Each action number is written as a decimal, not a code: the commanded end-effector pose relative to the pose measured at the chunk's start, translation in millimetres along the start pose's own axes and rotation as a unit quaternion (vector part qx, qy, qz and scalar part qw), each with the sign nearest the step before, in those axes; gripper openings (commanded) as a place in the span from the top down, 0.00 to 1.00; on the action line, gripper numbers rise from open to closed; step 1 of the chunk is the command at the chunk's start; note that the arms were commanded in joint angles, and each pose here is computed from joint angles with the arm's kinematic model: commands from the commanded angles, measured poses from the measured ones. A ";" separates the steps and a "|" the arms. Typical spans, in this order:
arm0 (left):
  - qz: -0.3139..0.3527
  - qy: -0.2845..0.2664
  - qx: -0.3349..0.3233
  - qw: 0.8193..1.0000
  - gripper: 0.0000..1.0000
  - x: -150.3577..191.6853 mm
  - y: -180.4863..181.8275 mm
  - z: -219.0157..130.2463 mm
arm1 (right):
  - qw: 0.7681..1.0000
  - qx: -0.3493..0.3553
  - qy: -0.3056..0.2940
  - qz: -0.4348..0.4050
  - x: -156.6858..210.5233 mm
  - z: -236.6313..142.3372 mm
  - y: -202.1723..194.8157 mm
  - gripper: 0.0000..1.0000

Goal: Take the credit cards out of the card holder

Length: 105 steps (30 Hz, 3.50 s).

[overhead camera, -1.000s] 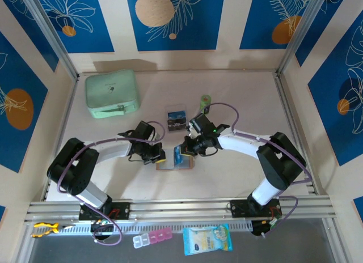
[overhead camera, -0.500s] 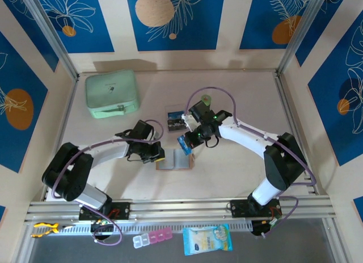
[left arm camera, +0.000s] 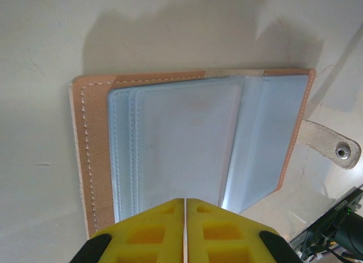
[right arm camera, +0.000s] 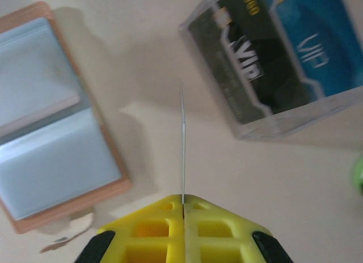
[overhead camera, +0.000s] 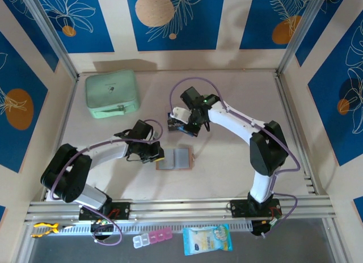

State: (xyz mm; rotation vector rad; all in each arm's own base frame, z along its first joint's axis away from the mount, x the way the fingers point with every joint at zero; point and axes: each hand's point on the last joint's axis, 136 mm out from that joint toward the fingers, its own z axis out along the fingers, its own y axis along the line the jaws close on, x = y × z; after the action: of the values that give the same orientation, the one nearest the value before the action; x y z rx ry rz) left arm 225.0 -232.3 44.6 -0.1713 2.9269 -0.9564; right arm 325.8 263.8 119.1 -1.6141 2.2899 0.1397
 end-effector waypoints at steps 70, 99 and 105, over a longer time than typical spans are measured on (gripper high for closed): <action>-0.001 -0.033 -0.015 0.999 0.90 -8.3 10.2 -22.6 | 0.948 -0.061 -0.115 0.290 -70.3 -2.4 13.2 0.81; -0.025 -0.003 -0.029 0.999 0.94 13.6 39.8 -1.7 | 0.821 -0.218 0.000 0.528 -32.0 52.3 141.1 0.72; -0.030 0.003 -0.027 0.999 0.94 16.7 42.8 2.9 | 0.809 -0.236 -0.004 0.538 -33.4 58.3 145.6 0.69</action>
State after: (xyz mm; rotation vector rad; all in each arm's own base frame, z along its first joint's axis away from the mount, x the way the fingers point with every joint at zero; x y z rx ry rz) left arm 208.1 -201.8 21.3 -0.2299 2.9545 -0.8610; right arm 218.4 353.1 63.0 -0.2316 2.9902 0.9584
